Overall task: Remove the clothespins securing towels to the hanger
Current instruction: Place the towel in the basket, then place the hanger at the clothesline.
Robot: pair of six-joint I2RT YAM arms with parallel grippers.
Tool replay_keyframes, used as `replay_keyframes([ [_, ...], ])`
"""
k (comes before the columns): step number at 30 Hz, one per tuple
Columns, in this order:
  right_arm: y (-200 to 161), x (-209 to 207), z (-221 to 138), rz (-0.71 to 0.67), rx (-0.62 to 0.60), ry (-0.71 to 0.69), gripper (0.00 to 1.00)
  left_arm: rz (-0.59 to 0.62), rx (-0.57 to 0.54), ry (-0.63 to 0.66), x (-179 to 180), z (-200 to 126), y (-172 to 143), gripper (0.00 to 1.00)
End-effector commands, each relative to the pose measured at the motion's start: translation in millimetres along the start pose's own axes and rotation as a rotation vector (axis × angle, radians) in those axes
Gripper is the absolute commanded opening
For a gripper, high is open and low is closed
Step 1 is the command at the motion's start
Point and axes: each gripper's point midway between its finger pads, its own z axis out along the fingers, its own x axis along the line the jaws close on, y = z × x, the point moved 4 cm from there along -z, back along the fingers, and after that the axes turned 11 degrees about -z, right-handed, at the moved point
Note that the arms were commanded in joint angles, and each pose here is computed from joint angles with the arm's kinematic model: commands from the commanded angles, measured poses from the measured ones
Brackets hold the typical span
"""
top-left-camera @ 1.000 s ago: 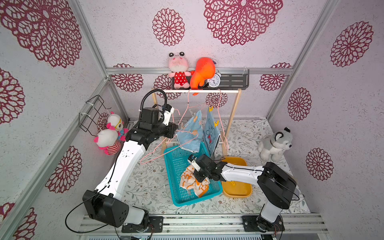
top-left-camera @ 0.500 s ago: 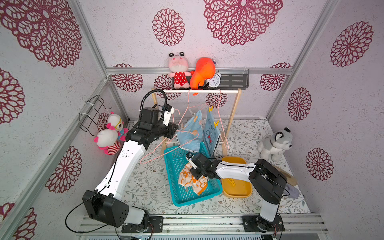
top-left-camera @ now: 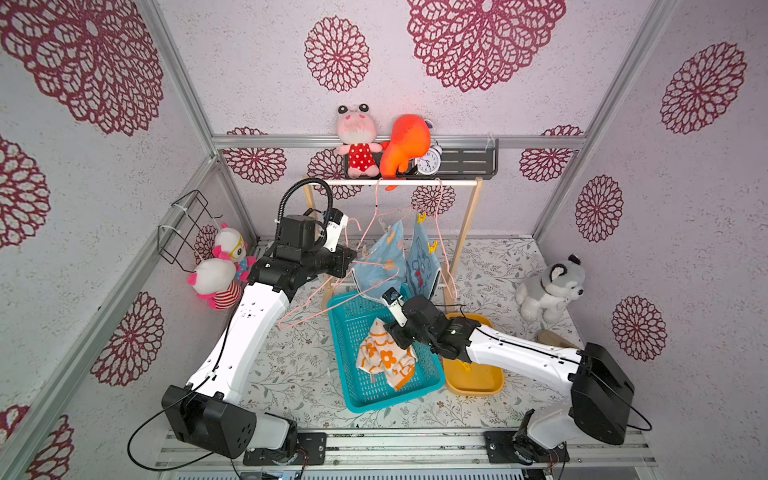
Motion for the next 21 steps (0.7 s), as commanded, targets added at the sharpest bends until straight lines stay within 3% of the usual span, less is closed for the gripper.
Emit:
replay_keyframes([
  [1,-4,-10,-20,-0.019,0.002,-0.055,0.53,0.049,-0.047,-0.064,-26,-25,14,0.0],
  [10,0,-31,-67,0.006,-0.091,-0.133,0.54,0.118,-0.196,-0.073,-61,-91,43,0.0],
  [16,-2,-46,-91,0.039,-0.157,-0.143,0.54,0.172,-0.294,0.052,-62,-141,51,0.0],
  [21,-4,-52,-97,0.053,-0.187,-0.139,0.54,0.187,-0.443,0.145,-63,-184,63,0.0],
])
